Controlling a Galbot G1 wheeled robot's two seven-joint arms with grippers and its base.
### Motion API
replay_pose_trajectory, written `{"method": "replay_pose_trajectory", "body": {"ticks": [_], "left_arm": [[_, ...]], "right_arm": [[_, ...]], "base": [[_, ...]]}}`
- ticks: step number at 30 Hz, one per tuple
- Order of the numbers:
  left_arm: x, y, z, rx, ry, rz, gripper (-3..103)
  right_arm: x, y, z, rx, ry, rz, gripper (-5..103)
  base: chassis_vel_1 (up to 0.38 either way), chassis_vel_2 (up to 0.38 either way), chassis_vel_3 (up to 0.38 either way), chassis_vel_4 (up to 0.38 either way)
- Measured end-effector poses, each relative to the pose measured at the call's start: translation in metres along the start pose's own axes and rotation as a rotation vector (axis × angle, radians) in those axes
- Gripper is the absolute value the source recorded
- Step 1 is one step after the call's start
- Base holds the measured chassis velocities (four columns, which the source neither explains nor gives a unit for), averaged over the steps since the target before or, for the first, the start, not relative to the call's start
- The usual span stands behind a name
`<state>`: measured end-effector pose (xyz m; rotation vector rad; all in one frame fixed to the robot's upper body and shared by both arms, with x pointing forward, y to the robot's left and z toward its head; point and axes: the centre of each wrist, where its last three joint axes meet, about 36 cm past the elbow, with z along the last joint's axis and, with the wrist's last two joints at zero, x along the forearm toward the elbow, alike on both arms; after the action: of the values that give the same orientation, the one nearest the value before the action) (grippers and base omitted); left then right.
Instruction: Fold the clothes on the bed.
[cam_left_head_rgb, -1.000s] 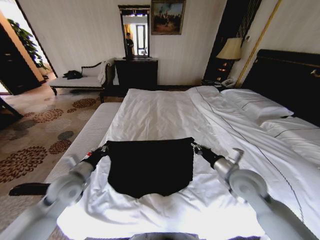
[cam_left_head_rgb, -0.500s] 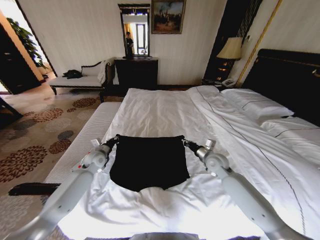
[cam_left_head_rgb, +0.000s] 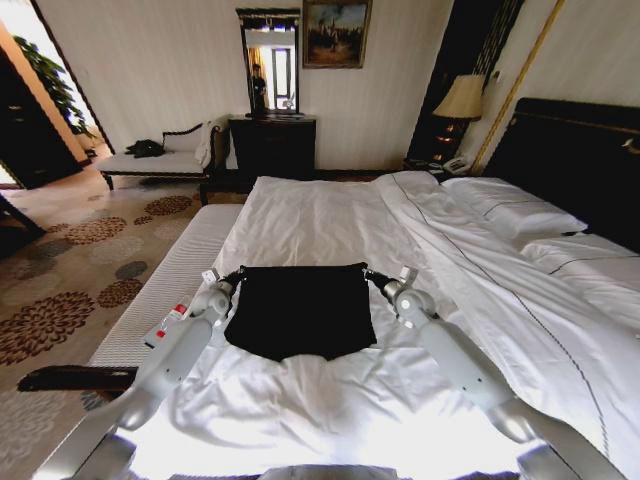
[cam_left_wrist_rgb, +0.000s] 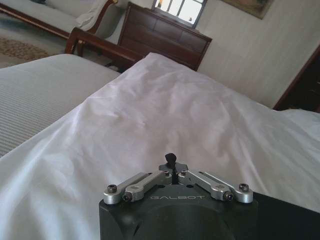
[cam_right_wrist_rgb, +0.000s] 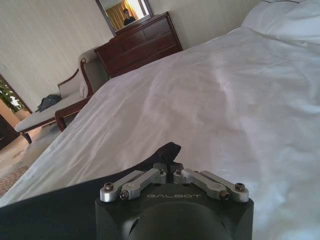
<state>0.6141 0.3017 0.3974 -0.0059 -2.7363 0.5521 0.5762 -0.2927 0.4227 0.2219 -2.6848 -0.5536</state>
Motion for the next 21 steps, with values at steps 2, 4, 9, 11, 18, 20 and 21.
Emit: {"method": "replay_pose_trajectory", "body": {"ticks": [2,4,9,11,18,20,21], "left_arm": [[-0.013,0.0,-0.002,-0.003,-0.001,-0.005,0],[-0.02,0.001,-0.001,-0.019,-0.004,-0.003,0],[-0.026,-0.002,0.01,-0.035,0.003,0.015,0],[-0.027,-0.006,0.017,-0.031,0.007,0.025,0],[-0.027,-0.008,0.015,-0.027,-0.011,0.035,0],[-0.024,-0.005,0.015,-0.027,-0.023,0.036,0],[-0.022,-0.002,0.016,-0.027,-0.027,0.036,0]], "right_arm": [[-0.009,-0.001,0.003,0.001,0.003,0.008,1],[-0.013,-0.001,0.007,-0.001,0.007,0.012,1],[-0.021,0.002,0.018,0.002,0.005,0.012,1],[-0.024,0.002,0.022,0.001,0.003,0.011,1],[-0.026,-0.002,0.025,-0.006,-0.015,0.013,1],[-0.023,-0.002,0.028,-0.001,-0.02,0.009,1],[-0.02,-0.001,0.031,0.005,-0.024,0.007,1]], "base": [[0.0,0.0,0.0,0.0],[0.0,0.0,0.0,0.0],[0.0,0.0,0.0,0.0],[0.0,0.0,0.0,0.0],[0.0,0.0,0.0,0.0],[0.0,0.0,0.0,0.0],[0.0,0.0,0.0,0.0]]}}
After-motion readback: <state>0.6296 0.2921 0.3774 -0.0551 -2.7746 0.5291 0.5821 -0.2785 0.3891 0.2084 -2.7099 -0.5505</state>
